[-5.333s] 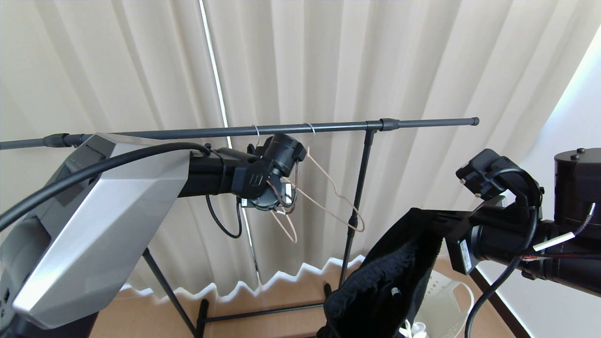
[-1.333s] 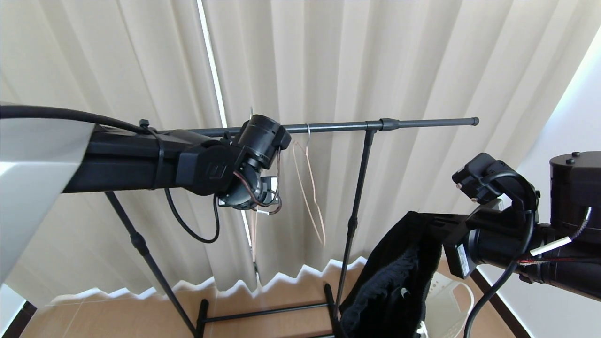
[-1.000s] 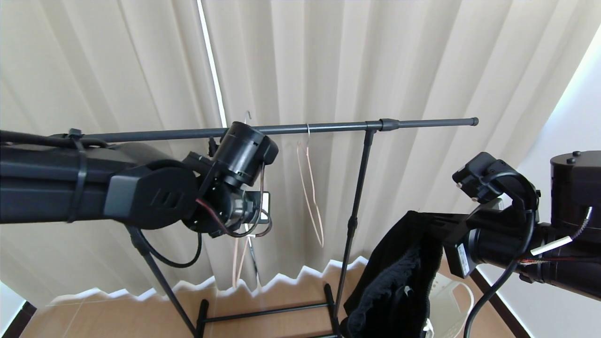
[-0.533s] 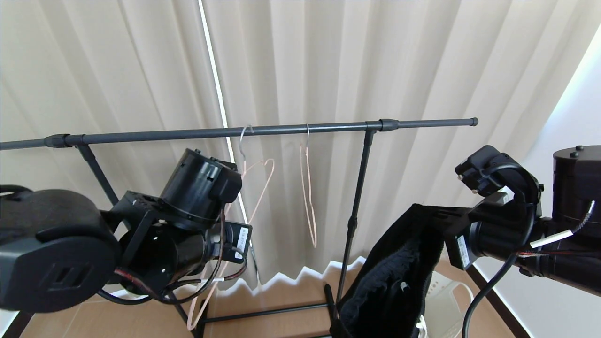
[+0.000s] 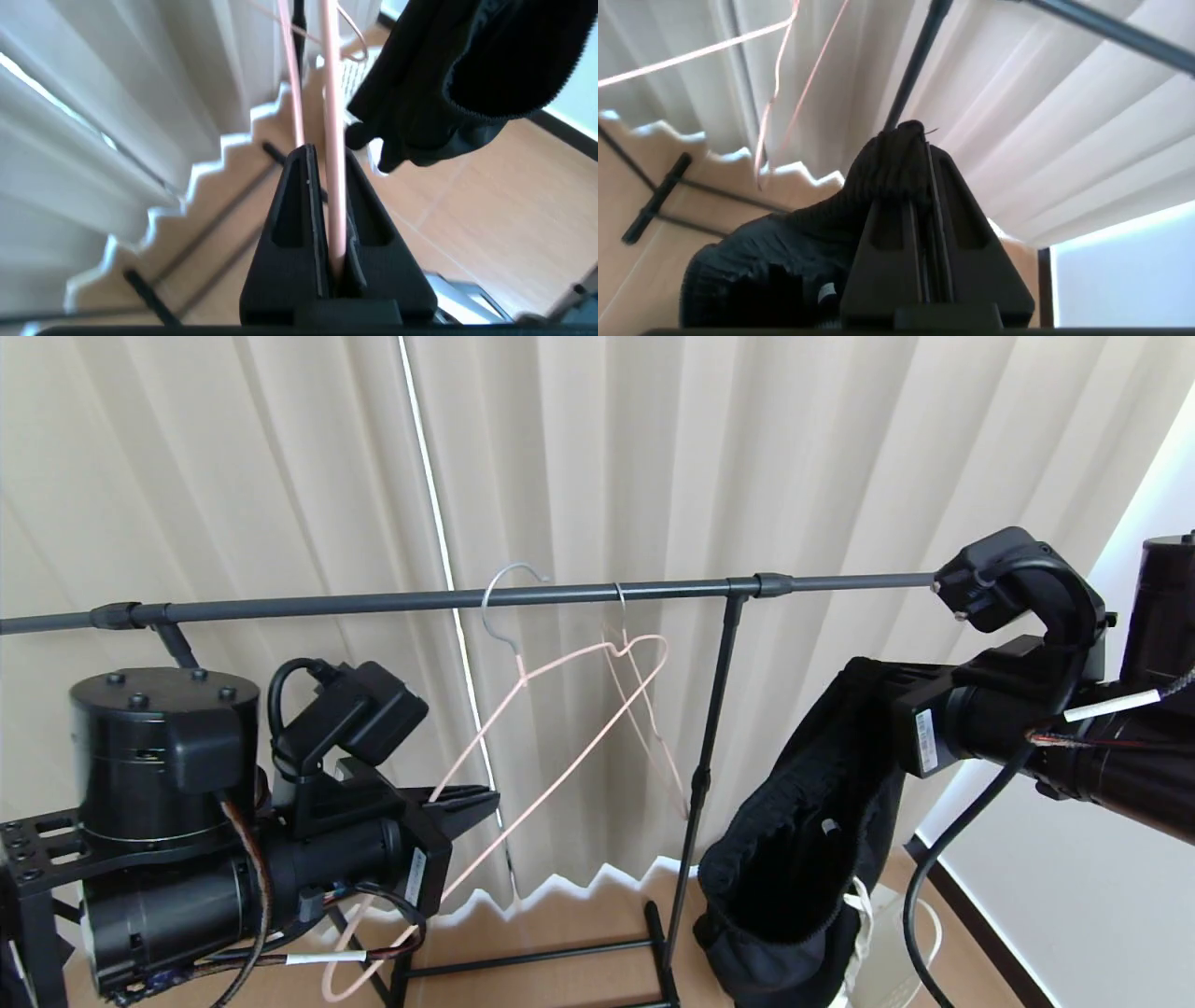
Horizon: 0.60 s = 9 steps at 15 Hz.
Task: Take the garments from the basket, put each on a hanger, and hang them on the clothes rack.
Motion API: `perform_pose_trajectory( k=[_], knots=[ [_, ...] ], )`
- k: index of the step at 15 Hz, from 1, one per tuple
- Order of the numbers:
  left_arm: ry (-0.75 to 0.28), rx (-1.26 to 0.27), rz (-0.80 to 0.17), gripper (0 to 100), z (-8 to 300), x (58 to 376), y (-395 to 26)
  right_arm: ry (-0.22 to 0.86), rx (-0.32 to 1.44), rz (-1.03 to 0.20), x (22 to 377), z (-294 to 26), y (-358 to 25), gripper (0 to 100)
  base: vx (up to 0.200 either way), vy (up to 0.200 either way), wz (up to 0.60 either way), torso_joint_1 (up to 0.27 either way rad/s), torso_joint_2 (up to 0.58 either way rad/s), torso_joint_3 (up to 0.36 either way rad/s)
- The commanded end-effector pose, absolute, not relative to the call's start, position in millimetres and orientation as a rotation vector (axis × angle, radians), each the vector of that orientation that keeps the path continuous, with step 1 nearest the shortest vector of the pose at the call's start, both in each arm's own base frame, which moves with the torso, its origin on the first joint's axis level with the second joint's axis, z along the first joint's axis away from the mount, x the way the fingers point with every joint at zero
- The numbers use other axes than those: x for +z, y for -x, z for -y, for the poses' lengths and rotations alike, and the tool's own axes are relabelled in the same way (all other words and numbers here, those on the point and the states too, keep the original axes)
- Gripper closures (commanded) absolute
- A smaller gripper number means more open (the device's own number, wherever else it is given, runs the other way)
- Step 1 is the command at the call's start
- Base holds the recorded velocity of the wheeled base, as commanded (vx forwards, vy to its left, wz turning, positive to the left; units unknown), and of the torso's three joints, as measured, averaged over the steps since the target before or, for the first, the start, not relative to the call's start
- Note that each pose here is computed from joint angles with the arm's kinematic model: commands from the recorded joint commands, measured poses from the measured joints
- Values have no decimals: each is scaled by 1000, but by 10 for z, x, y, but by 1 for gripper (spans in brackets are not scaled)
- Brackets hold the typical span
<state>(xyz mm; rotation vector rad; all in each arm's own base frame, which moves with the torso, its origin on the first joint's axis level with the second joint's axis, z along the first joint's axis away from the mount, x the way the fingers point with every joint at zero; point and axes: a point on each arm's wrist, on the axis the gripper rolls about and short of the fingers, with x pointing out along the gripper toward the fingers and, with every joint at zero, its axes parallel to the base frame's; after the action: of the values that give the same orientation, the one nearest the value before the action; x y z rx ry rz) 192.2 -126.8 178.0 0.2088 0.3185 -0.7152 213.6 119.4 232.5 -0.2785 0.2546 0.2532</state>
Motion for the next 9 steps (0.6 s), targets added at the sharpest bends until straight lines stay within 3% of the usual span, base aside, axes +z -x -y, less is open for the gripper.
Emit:
perform_pose_trajectory(
  k=[1, 9],
  knots=[
    [-217, -711, -270, 100, 1145, 1761, -1941, 290, 232, -282, 2252, -1187, -2225, 100, 0, 0, 0, 0, 0, 0],
    [-326, -895, -226, 100, 1123, 1647, -1831, 306, 35, -283, 2143, -1248, -2555, 100, 0, 0, 0, 0, 0, 0]
  ],
)
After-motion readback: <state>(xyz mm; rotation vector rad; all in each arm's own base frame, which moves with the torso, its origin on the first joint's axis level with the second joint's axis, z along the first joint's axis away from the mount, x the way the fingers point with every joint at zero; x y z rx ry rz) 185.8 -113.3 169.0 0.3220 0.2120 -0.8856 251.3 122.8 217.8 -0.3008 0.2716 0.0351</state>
